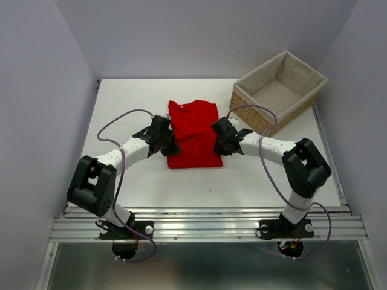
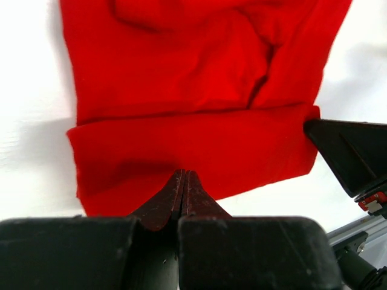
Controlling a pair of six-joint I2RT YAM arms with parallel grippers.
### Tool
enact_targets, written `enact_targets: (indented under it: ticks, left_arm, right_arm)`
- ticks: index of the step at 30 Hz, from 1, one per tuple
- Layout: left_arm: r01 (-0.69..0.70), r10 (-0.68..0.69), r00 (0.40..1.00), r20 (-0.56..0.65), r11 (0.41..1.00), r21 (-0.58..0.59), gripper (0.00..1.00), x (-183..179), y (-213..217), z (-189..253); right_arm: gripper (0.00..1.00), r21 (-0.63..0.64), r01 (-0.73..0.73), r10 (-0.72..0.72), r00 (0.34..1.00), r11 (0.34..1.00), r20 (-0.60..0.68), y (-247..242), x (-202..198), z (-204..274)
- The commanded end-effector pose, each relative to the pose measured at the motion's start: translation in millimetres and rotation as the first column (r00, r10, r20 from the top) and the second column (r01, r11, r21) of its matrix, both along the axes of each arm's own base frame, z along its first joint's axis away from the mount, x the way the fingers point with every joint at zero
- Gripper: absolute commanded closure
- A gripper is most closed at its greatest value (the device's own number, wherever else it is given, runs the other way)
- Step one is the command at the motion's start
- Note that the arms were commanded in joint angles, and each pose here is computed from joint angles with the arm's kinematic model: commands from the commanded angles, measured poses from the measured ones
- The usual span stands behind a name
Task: Roll the t-shirts
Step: Roll the T-shirt to the center of the board.
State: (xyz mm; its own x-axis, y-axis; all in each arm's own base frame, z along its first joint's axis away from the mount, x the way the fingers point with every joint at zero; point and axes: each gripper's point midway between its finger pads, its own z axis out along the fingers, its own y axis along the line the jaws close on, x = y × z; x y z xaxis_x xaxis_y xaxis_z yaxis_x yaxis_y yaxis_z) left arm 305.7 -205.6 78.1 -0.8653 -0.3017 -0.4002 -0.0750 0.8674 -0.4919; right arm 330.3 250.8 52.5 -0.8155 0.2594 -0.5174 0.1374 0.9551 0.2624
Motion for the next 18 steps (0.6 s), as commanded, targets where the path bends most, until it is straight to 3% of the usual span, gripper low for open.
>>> enact_targets:
  ticks: [1, 10, 18]
  left_arm:
    - [0.015, -0.016, 1.000, -0.020, 1.000, -0.013, 1.00, 2, -10, -13]
    - [0.019, -0.018, 1.000, -0.024, 0.999, 0.029, 1.00, 10, -8, -24]
    - [-0.031, 0.020, 0.992, 0.127, 0.996, 0.086, 1.00, 19, 14, 42]
  right_arm:
    - [0.84, -0.075, 0.017, -0.019, 1.000, 0.997, -0.025, -13, -2, -22]
    - [0.87, -0.045, 0.011, -0.010, 0.999, 0.999, 0.032, -13, 1, 7]
    - [0.82, 0.029, 0.026, -0.030, 0.992, 0.999, 0.121, -25, -8, 58]
